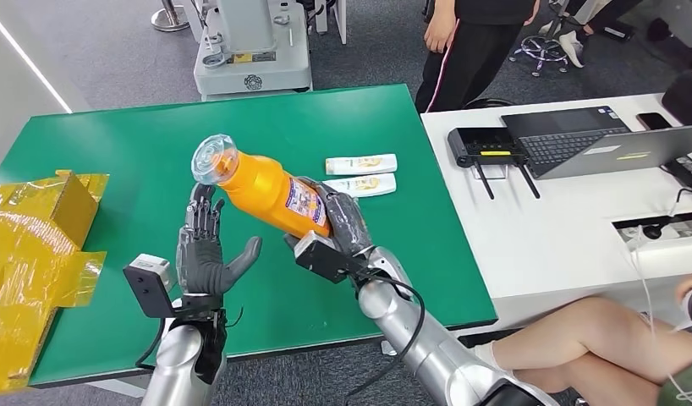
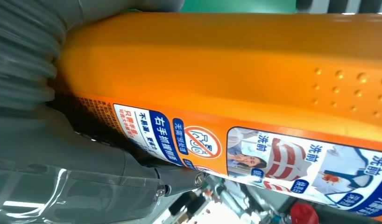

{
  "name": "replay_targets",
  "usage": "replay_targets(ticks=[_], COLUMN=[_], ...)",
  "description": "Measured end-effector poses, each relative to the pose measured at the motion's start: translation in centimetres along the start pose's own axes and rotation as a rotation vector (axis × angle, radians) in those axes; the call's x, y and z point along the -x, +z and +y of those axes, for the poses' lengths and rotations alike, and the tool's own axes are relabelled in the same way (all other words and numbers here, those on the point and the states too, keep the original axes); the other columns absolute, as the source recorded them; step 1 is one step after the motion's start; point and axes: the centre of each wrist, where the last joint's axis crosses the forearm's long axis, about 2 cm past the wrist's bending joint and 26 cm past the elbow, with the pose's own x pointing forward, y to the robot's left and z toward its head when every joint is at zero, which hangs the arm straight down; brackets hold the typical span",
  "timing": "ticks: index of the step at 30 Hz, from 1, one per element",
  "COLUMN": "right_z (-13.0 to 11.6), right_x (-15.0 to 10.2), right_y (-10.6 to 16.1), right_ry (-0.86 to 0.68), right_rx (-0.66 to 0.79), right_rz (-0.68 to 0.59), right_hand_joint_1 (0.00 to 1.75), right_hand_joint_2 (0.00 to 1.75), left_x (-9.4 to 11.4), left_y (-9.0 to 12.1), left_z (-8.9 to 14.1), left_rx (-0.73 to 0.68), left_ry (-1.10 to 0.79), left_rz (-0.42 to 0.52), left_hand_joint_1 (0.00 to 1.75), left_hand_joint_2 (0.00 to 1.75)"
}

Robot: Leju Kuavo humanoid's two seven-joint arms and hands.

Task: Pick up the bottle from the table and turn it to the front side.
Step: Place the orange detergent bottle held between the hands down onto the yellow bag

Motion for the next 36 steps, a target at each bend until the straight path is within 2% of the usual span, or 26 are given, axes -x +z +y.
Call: replay_targets(ticks=[20, 36], right_z=[3.2, 4.0], right_x=[-2.1, -3.9], right_y=[-2.1, -3.4], right_ry=[-0.056, -0.007], right_rx=[-0.175, -0.313], right_rz=[0.072, 0.068], right_hand_joint_1=[1.75, 1.75], right_hand_joint_2=[1.75, 1.75], left_x=[-0.1, 1.0], left_y=[-2.6, -3.1], left_z=[-1.3, -0.4], left_rx=[0.044, -0.006], left_ry=[0.042, 0.010], left_rz=[0.004, 0.032], left_hand_joint_1=[0.00, 0.00], left_hand_joint_2=[1.75, 1.75])
